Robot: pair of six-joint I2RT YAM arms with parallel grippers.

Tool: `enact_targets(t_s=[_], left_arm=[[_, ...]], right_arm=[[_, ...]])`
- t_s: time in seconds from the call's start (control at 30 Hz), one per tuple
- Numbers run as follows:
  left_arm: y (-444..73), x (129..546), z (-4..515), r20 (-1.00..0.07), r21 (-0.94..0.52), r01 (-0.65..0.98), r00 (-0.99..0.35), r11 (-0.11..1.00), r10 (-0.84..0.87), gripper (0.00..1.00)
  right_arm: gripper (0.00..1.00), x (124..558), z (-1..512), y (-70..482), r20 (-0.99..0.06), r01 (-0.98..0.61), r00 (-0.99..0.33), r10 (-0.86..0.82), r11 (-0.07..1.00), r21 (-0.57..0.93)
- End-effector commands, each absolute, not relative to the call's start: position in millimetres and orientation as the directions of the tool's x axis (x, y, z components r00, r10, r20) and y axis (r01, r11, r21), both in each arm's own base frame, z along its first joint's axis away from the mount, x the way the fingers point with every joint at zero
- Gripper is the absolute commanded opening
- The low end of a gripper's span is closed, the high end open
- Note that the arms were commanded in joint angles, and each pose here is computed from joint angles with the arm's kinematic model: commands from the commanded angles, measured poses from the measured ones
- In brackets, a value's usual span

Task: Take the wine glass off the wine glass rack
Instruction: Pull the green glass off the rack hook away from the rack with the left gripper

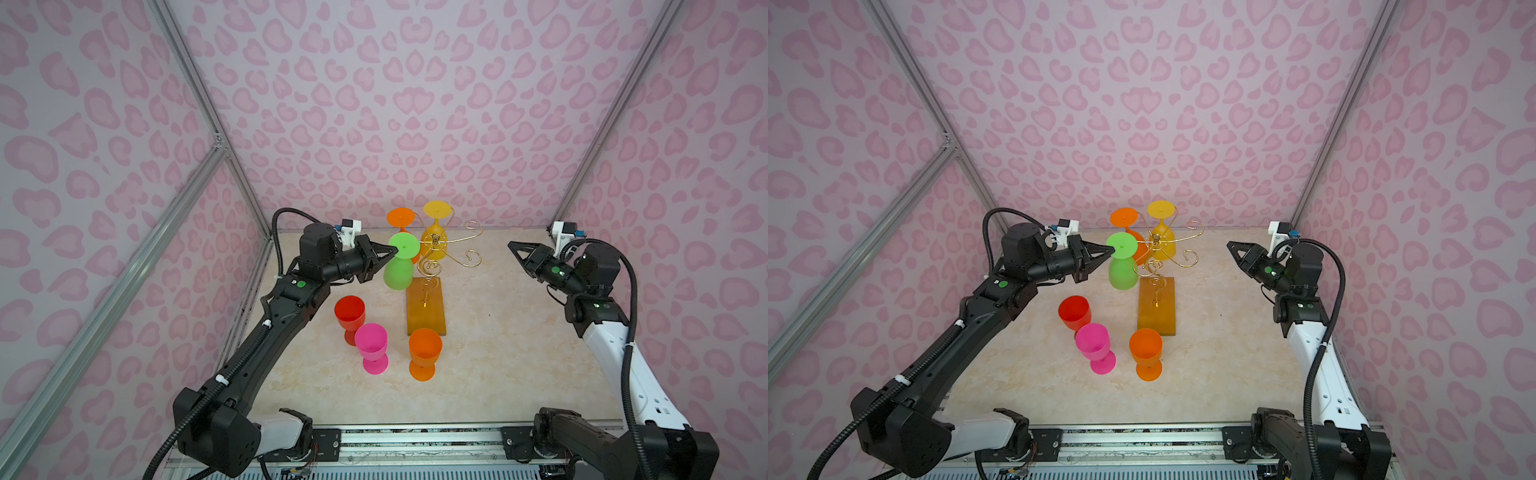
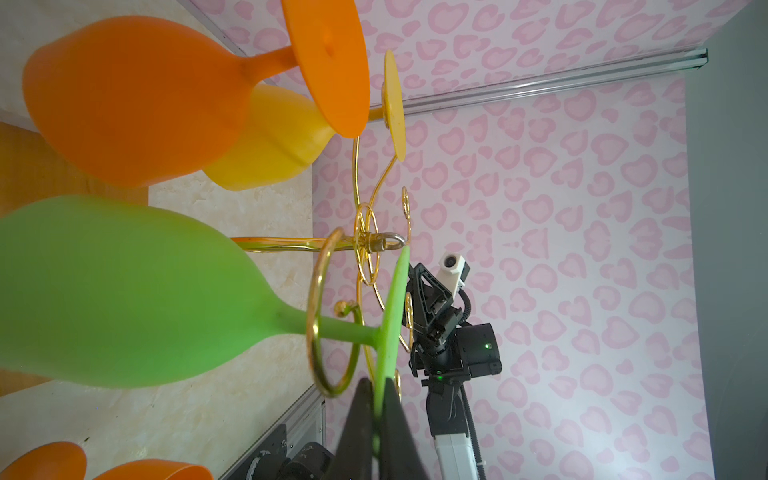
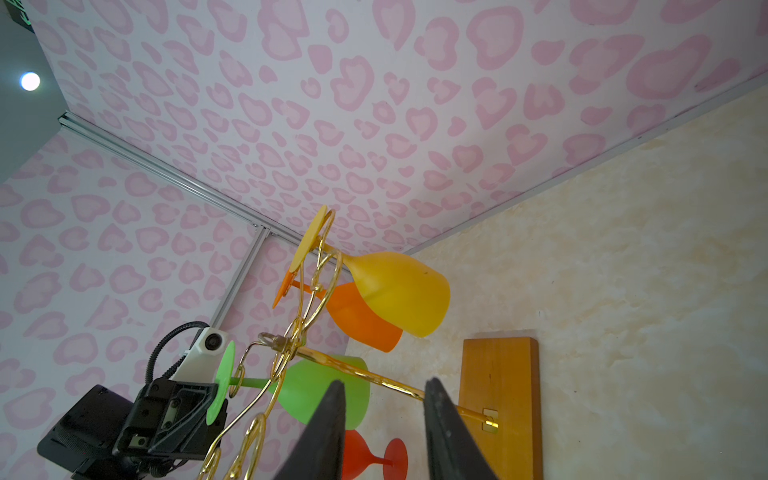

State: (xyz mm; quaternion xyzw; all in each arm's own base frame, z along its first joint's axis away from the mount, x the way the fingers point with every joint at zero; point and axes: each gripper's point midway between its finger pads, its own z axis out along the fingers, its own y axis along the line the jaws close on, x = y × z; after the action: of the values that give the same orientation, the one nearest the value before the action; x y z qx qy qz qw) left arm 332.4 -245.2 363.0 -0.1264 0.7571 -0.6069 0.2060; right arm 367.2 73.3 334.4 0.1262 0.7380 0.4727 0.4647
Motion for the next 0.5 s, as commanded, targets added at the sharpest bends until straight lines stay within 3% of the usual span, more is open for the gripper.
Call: enact_targets(t_s=[0.0,0.47], left_arm=[[-244,329,380,-0.196,-0.972,0.113,-0.876,0.207,-0.440,0.05],[-229,323,382,-0.199,-0.971,0.109,-0.864,0.214,-0.462,0.03]], right_arm=[[0.33,368,339,74,-0.583,-0.280,-0.525,0.620,0.522,0.806],[0.33,368,336,74,-0.579,-0.274,-0.527,0.623,0.520,0.809]])
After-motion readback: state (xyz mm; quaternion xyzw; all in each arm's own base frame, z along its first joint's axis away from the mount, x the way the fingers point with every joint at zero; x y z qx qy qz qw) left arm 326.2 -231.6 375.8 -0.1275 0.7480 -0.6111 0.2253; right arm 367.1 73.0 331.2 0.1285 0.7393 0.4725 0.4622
